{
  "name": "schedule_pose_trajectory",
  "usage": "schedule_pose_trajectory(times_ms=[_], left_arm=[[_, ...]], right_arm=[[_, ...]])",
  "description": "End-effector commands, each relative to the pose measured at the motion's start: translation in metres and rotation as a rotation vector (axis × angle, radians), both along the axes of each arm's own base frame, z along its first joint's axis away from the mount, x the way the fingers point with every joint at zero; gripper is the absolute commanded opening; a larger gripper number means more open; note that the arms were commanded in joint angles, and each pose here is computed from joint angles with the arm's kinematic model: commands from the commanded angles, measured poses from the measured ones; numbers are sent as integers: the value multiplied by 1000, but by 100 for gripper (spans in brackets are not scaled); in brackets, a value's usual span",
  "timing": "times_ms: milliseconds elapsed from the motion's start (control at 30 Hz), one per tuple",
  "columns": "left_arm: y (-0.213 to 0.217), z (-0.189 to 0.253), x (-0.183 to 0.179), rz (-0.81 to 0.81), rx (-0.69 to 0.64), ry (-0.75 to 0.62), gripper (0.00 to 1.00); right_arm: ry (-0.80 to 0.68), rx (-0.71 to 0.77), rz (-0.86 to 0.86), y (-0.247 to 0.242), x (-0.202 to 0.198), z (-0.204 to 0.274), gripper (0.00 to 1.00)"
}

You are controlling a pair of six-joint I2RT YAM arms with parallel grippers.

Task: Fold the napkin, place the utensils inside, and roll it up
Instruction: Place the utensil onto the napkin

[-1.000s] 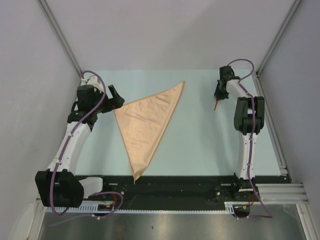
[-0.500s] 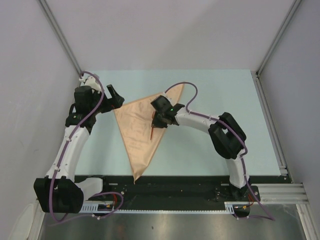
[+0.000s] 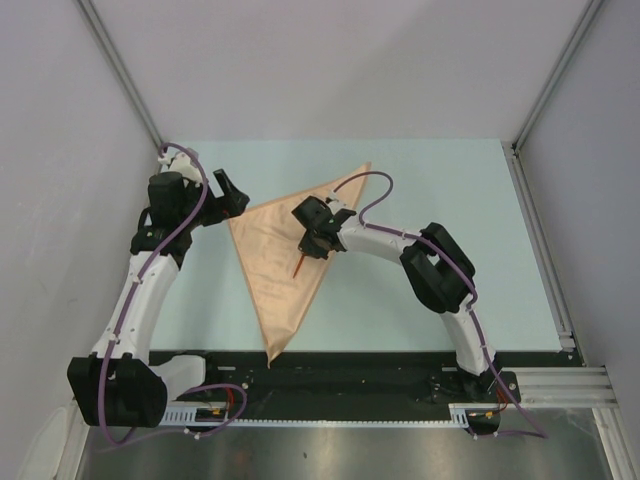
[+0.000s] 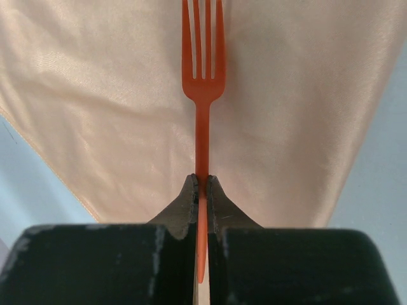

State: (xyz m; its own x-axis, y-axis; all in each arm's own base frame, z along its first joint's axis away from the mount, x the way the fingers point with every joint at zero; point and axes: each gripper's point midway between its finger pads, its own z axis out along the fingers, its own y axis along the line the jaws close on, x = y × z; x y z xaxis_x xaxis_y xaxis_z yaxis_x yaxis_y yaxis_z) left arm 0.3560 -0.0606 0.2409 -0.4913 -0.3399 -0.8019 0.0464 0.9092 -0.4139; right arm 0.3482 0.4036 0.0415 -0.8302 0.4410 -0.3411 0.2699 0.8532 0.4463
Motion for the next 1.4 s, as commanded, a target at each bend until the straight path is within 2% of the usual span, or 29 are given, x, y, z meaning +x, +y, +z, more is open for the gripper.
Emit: schedule_pose_trajectory(times_ms=[0, 467, 633, 733, 867, 967, 1133, 1233, 1300, 1367], left_arm=[[-3, 16, -2, -14, -24, -54, 100], [-3, 16, -1, -16, -27, -52, 100], [-4, 14, -1, -19, -28, -48, 100], [-4, 14, -1, -19, -28, -46, 100], [-3, 14, -1, -18, -28, -45, 100], [-3, 13, 0, -18, -28, -43, 100], [-3, 13, 0, -14, -24, -42, 100], [-2, 12, 0, -11, -21, -39, 100], [-1, 11, 0, -7, -18, -38, 100], [-1, 11, 1, -6, -16, -39, 100]], right_arm=[[-45, -48, -82, -10, 12, 8, 0], [-35, -100, -99, -22, 14, -6, 0], [-20, -90, -52, -19, 13, -12, 0], [-3, -43, -18, -10, 12, -12, 9], [12, -37, -9, -11, 10, -12, 34], [10, -36, -12, -12, 8, -8, 44], [-46, -8, 30, -8, 8, 22, 46], [-150, 28, 75, -13, 21, 58, 47], [-209, 19, 116, -29, 26, 72, 47], [-263, 42, 104, -51, 49, 83, 47]])
